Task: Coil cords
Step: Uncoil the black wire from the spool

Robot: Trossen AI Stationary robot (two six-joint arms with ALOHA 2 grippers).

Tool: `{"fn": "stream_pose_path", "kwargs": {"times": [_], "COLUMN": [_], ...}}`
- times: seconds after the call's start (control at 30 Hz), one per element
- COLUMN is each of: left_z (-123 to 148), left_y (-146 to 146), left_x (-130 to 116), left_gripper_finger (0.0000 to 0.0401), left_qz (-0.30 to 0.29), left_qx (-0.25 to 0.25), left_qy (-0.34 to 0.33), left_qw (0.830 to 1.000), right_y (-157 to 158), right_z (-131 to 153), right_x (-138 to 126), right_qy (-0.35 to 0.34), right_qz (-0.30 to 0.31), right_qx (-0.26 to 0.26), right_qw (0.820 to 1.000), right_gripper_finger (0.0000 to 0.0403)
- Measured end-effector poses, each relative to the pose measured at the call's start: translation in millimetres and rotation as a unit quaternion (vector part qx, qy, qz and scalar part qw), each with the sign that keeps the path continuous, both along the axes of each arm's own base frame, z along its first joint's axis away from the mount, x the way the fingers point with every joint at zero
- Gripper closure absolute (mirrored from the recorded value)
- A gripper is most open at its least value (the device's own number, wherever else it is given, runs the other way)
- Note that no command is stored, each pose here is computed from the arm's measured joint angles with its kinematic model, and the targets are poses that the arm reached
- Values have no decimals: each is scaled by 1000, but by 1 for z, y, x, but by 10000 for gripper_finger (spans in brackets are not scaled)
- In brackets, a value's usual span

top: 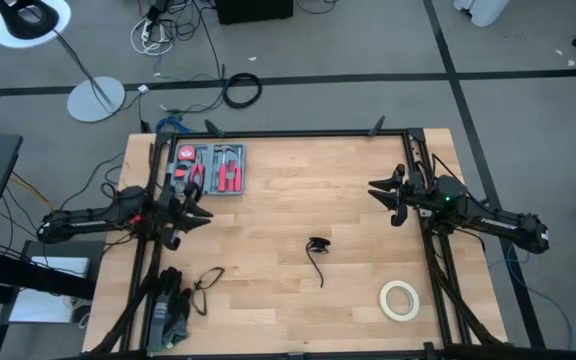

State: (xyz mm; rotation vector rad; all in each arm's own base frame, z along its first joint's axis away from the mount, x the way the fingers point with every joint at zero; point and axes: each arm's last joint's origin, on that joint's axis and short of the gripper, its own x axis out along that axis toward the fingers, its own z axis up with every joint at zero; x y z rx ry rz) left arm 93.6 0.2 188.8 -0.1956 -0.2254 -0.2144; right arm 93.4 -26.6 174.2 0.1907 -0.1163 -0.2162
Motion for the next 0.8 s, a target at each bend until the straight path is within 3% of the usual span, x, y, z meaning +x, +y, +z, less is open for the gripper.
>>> {"fn": "stream_pose_path", "kwargs": {"times": [0.13,0.27,0.43,0.57,0.8], "left_z": [5,9,18,29,54], "left_y": [2,4,5,6,9], "left_x": [-1,-2,0,10,46], "left_gripper_finger": [327,327,327,327,327], "left_qz": [37,58,65,68,81], "left_qx": [-10,-41,-82,-87,-87], "left_qy": [-27,-45,4,41,127], "left_qw": [999,996,994,993,985], "right_y": [0,0,1,1,1], "right_z": [0,0,1,4,7], "right_x": [0,0,0,0,7], "right_qy": [-1,-11,-19,-23,17], "right_qz": [1,5,27,32,52], "right_qx": [6,48,84,108,152], "right_qw": [1000,999,996,993,987], "right_gripper_finger": [274,274,275,275,275]}}
